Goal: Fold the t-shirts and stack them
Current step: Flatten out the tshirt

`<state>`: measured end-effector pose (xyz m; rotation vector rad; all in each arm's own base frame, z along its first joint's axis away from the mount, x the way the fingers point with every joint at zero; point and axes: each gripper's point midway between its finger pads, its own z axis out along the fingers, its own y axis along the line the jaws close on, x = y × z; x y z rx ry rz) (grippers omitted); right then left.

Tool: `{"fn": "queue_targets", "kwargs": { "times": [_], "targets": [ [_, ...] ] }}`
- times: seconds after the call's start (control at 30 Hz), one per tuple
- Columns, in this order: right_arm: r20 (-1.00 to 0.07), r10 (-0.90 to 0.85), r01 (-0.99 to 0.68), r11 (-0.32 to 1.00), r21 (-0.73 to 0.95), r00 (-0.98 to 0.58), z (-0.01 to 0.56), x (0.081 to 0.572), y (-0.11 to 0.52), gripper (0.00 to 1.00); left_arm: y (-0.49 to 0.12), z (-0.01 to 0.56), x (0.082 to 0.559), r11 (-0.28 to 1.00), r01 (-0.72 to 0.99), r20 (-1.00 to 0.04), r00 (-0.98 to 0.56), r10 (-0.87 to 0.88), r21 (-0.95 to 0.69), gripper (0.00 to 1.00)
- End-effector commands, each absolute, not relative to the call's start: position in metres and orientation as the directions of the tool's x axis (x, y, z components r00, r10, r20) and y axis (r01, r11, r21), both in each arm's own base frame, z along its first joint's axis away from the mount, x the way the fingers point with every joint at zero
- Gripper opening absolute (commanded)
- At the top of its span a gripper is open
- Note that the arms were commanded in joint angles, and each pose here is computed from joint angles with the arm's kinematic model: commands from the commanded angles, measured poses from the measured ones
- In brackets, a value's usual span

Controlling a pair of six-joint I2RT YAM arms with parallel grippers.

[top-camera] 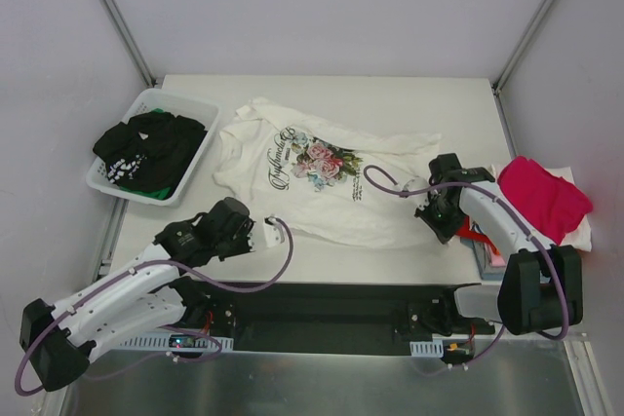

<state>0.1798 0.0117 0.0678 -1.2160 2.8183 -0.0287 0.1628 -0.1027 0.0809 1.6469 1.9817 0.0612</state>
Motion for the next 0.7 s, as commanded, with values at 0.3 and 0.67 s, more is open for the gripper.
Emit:
{"fn": "queue_targets", "kwargs": {
  "times": [0.3,0.67],
  "targets": [
    [-0.029,-0.738,-0.734,0.674,-0.077,-0.674,0.064,0.177,0.004,0.24,-0.104,0.082,0.134,0.209,0.934,-0.443,-0.063,0.894,0.288,0.34],
    [-0.178,-0.688,-0.658,0.725,-0.202,-0.703,0.086,0.237,0.013,0.66,-0.125,0.111,0.197,0.302,0.815,-0.5,-0.018,0.866,0.494,0.74]
  ]
}}
